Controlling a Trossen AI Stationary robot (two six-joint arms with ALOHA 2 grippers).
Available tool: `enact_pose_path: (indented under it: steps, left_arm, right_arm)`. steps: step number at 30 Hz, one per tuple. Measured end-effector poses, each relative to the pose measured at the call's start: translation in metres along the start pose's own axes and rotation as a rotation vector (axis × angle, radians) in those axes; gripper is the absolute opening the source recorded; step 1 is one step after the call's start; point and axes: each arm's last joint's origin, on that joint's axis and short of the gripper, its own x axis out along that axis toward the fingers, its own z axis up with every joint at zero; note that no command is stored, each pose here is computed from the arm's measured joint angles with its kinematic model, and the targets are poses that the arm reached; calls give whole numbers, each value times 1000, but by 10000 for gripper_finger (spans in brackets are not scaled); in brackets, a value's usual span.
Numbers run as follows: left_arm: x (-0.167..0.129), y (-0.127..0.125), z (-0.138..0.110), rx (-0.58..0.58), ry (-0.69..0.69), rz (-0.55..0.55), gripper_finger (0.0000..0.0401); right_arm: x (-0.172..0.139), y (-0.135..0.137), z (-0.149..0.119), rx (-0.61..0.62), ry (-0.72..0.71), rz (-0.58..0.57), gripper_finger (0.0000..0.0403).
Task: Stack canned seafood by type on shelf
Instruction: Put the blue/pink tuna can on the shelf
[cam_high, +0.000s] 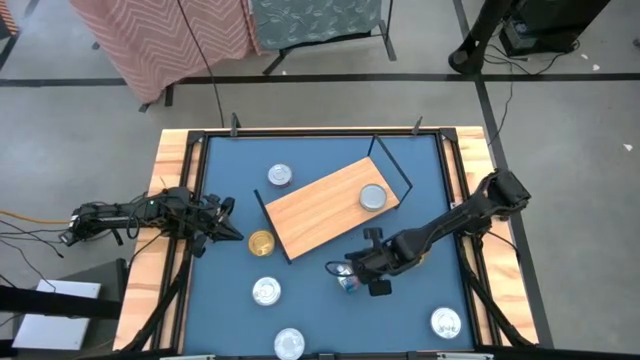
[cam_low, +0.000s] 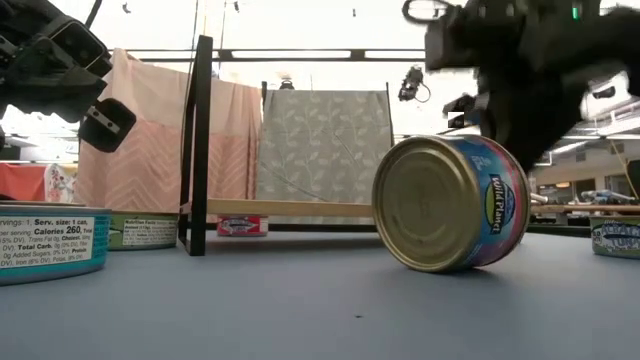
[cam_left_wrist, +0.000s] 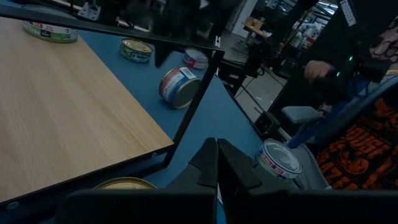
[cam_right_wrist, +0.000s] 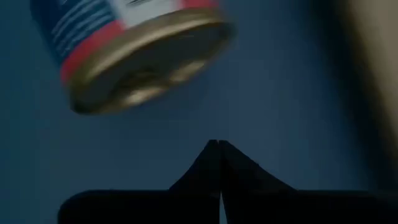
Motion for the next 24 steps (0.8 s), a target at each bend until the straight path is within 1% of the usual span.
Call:
enact_pose_path:
  steps: [2, 4, 6, 8, 9, 11, 14, 16, 19, 22, 24]
  left_arm:
    - [0, 0, 0, 16, 0, 0, 7]
    - [0, 0, 0, 26, 0, 0, 7]
    - [0, 0, 0, 40, 0, 1, 7]
    - [0, 0, 0, 42, -1, 2, 7]
    - [0, 0, 0, 42, -1, 2, 7]
    - [0, 0, 0, 40, -1, 2, 7]
    - [0, 0, 0, 37, 1, -2, 7]
    - [0, 0, 0, 37, 2, -5, 7]
    - [0, 0, 0, 47, 2, -6, 7]
    - [0, 0, 0, 65, 2, -7, 7]
    - [0, 0, 0, 64, 2, -9, 7]
  right_arm:
    - [-23, 2, 1, -3, -24, -54, 7]
    - [-48, 6, 4, 5, -96, -81, 7]
    - [-69, 12, 6, 25, -176, -92, 7]
    - [-79, 19, 6, 45, -215, -78, 7]
    - [-80, 22, 5, 56, -213, -61, 7]
    - [-80, 29, 3, 92, -184, 16, 9]
    - [-78, 40, 3, 136, -111, 193, 20]
    - [-76, 44, 3, 162, -60, 283, 35]
    - [-74, 40, 6, 170, -40, 316, 55]
    - [-73, 35, 11, 97, -69, 344, 61]
    - [-73, 33, 17, 30, -113, 367, 61]
